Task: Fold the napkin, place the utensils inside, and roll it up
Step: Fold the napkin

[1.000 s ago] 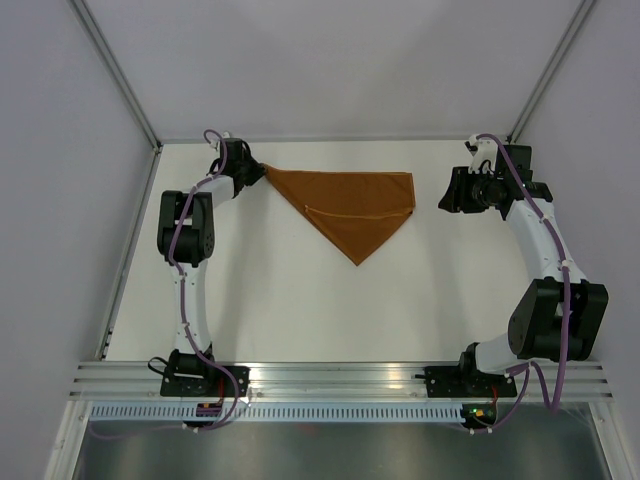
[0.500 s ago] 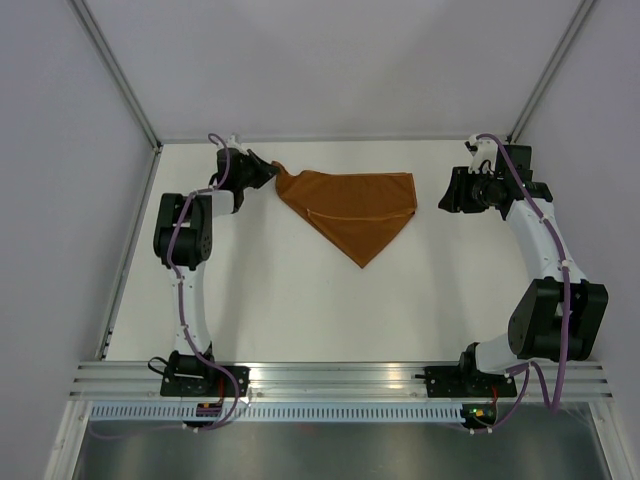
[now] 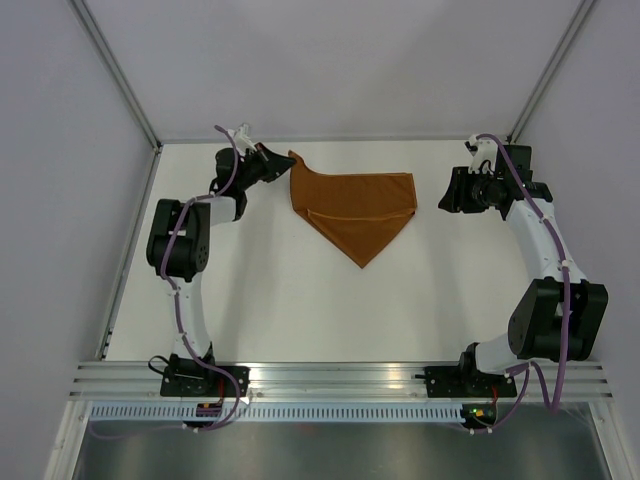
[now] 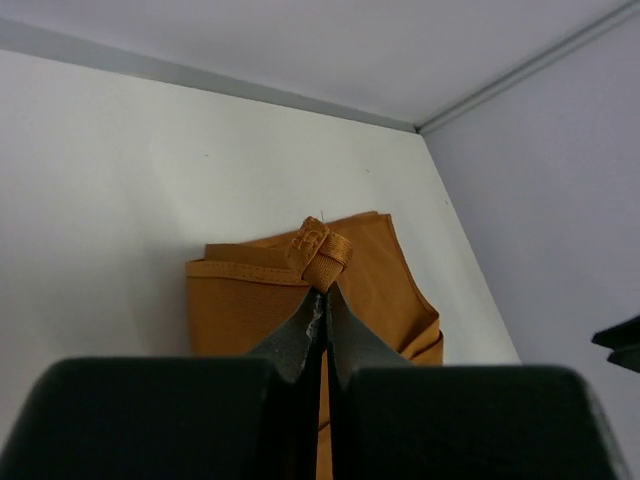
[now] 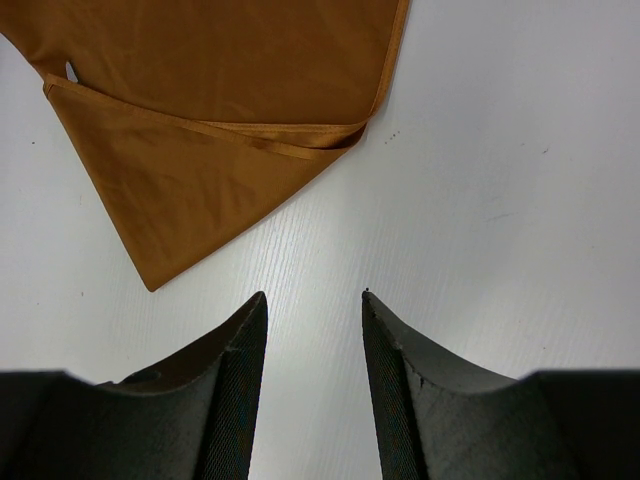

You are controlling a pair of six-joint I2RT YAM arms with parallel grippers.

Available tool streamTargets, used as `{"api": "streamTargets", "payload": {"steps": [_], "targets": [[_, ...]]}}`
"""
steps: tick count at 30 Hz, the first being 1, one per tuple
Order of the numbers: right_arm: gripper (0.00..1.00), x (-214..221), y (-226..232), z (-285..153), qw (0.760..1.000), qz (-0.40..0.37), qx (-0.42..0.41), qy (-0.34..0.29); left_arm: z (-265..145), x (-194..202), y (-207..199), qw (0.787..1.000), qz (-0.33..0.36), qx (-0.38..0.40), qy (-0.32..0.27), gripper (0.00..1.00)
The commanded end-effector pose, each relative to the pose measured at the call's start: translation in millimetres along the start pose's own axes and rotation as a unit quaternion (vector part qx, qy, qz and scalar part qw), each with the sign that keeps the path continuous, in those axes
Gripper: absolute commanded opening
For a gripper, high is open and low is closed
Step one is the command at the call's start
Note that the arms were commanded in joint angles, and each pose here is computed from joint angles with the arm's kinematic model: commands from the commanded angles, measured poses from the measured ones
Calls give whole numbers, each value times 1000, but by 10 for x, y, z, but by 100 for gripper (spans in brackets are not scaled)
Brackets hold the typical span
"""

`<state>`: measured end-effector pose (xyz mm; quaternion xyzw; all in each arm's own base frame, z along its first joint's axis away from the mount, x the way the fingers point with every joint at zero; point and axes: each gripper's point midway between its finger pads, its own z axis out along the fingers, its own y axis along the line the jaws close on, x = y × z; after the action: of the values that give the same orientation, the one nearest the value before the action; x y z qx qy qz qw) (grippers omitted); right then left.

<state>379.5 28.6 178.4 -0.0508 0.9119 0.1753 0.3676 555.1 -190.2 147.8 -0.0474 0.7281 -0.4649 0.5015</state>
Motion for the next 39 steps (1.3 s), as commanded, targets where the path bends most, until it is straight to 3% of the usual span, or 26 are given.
{"api": "streamTargets", "payload": {"steps": [1, 11, 20, 39], "targets": [[49, 14, -22, 21, 1000, 6, 2, 2, -26, -8, -751, 991, 49, 122, 20, 2], [49, 23, -24, 26, 1000, 6, 2, 2, -7, 874, -1285, 952, 119, 215, 180, 2], [49, 32, -29, 37, 1000, 6, 2, 4, -113, 1504, -1384, 923, 169, 207, 275, 2], [49, 35, -42, 46, 1000, 5, 4, 4, -244, 2259, -1362, 892, 256, 158, 337, 2]]}}
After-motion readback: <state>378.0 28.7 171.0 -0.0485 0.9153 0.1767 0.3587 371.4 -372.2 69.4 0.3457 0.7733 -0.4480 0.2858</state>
